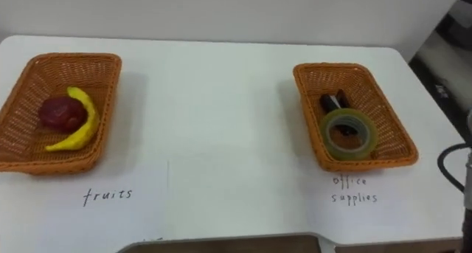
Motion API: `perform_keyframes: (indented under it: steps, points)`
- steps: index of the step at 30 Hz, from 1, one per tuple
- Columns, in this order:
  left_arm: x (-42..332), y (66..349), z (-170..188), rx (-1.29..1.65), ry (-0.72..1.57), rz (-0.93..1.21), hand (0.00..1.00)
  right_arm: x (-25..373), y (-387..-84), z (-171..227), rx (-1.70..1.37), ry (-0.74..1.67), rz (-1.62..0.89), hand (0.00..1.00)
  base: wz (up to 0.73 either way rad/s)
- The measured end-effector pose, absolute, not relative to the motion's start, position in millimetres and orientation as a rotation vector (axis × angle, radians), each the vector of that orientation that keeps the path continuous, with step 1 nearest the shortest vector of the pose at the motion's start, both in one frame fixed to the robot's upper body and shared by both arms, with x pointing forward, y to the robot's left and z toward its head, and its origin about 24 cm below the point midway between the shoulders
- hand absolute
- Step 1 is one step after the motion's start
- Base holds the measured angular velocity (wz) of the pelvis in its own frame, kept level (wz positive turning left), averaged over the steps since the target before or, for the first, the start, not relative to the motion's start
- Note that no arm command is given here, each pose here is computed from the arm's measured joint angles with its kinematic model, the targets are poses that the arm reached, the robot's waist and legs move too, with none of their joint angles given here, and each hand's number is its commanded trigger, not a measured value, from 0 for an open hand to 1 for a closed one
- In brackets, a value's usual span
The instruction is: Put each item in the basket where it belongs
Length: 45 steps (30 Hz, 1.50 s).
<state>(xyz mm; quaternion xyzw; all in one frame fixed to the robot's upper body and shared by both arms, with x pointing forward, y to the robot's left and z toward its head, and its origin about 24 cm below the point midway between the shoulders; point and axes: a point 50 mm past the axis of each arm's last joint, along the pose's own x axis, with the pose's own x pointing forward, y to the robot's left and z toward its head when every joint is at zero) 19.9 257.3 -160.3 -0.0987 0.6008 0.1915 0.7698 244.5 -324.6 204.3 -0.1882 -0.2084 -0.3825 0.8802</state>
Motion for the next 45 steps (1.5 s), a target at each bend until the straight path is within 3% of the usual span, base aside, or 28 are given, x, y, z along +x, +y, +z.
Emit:
perform_keyframes:
  steps: [10, 16, 25, 29, 38, 45]
  points:
    - [14.4, 260.0, -159.8, -0.207, 1.308, 0.447, 0.00, 191.8, -381.8, 163.6, -0.278, -0.288, -1.150, 0.00, -0.12]
    - [1.9, 261.7, -159.2, -0.202, 1.329, 0.474, 0.00, 162.7, -400.9, 139.6, -0.184, -0.201, -1.293, 0.00, -0.12]
    - [-4.5, 266.9, -155.8, -0.200, 1.312, 0.517, 0.00, 102.4, -433.5, 63.3, 0.092, 0.096, -1.644, 0.00, -0.09]
    - [-0.5, 269.6, -154.8, -0.179, 1.302, 0.530, 0.00, 65.4, -427.4, 16.1, 0.232, 0.258, -1.767, 0.00, 0.00]
    - [3.4, 264.4, -155.8, -0.218, 1.278, 0.546, 0.00, -18.0, -375.8, -81.9, 0.384, 0.778, -1.938, 0.00, -0.02]
    - [1.3, 250.6, -160.1, -0.268, 1.302, 0.489, 0.00, -54.8, -308.9, -132.9, 0.488, 1.112, -1.752, 0.00, -0.03]
